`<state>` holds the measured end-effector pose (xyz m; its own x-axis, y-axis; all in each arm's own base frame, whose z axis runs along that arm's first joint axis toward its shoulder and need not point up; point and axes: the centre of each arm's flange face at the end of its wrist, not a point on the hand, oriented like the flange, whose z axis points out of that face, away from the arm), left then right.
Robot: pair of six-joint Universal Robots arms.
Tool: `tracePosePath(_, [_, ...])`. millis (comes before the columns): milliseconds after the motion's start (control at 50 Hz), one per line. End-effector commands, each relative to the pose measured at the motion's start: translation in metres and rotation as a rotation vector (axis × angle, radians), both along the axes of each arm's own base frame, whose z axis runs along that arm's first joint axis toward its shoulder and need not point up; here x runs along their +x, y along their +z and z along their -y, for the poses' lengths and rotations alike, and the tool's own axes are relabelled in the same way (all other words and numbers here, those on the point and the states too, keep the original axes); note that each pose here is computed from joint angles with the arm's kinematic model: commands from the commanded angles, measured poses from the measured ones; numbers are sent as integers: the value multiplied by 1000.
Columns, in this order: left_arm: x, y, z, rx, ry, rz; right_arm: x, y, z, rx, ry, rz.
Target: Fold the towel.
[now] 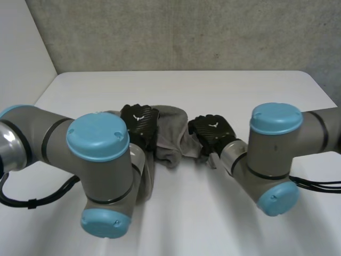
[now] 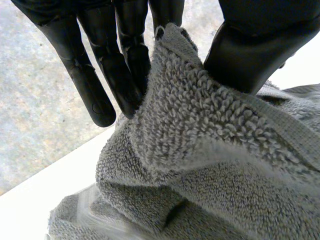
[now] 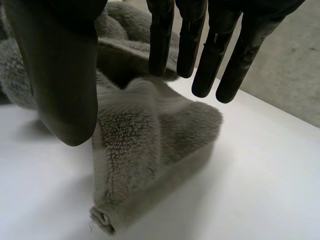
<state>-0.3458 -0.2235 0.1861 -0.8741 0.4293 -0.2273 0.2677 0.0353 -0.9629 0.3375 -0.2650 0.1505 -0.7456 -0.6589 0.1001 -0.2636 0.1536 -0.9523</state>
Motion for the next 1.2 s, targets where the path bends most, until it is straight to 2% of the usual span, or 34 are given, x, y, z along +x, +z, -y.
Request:
tracePosePath(20, [6,-8,-5,30,-9,22,21,-10,-3,-5,23,6])
tracePosePath(180, [9,-11,-5,46,-3,30,31,-34,10,30,-29,-5])
tracePosePath(280, [12,-11,0,47,11,31,35,-31,11,36,-33,7])
tracePosePath(360, [15,-10,5,44,26,30,32,-2,16,0,-50,58])
tracePosePath(400, [22,-9,16,43,57,27,19,42,23,-72,-75,111])
tracePosePath(420, [22,-9,16,43,57,27,19,42,23,-72,-76,111])
tracePosePath(460, [30,-5,27,32,92,21,-12,84,41,-148,-140,145])
tracePosePath(500, [35,0,31,26,107,18,-29,104,49,-187,-173,157])
tracePosePath(540, [39,6,34,20,119,12,-45,119,55,-215,-191,148])
tracePosePath(620, [54,25,43,12,152,8,-78,130,60,-214,-166,-8])
tracePosePath(640, [58,29,43,18,145,10,-88,127,61,-199,-158,-75])
tracePosePath(660, [58,29,43,19,145,10,-89,127,61,-199,-158,-76])
tracePosePath(720, [65,45,41,39,70,3,-103,117,53,-126,-109,-222])
tracePosePath(740, [65,45,41,39,69,3,-103,117,53,-126,-108,-222])
tracePosePath(780, [62,45,37,66,-15,2,-103,114,43,-75,-71,-273])
tracePosePath(800, [62,45,37,66,-15,2,-103,114,43,-75,-71,-273])
tracePosePath(840, [57,41,33,100,-83,5,-101,116,40,-63,-51,-277])
tracePosePath(980, [47,14,43,159,-112,36,-87,108,48,-78,-6,-269])
tracePosePath(1040, [39,18,59,114,-117,45,-67,107,55,-118,22,-264])
tracePosePath(1080, [28,44,80,-16,-122,51,-49,126,71,-222,23,-231])
tracePosePath(1100, [28,44,80,-17,-122,51,-49,126,71,-223,23,-231])
tracePosePath(1120, [22,72,91,-120,-113,39,-45,148,83,-311,-7,-199])
tracePosePath(1140, [22,72,91,-121,-113,39,-45,148,83,-312,-8,-198])
tracePosePath(1180, [18,149,104,-358,-56,-21,-45,214,99,-536,-128,-82])
tracePosePath(1200, [18,149,104,-360,-56,-22,-45,214,99,-537,-129,-82])
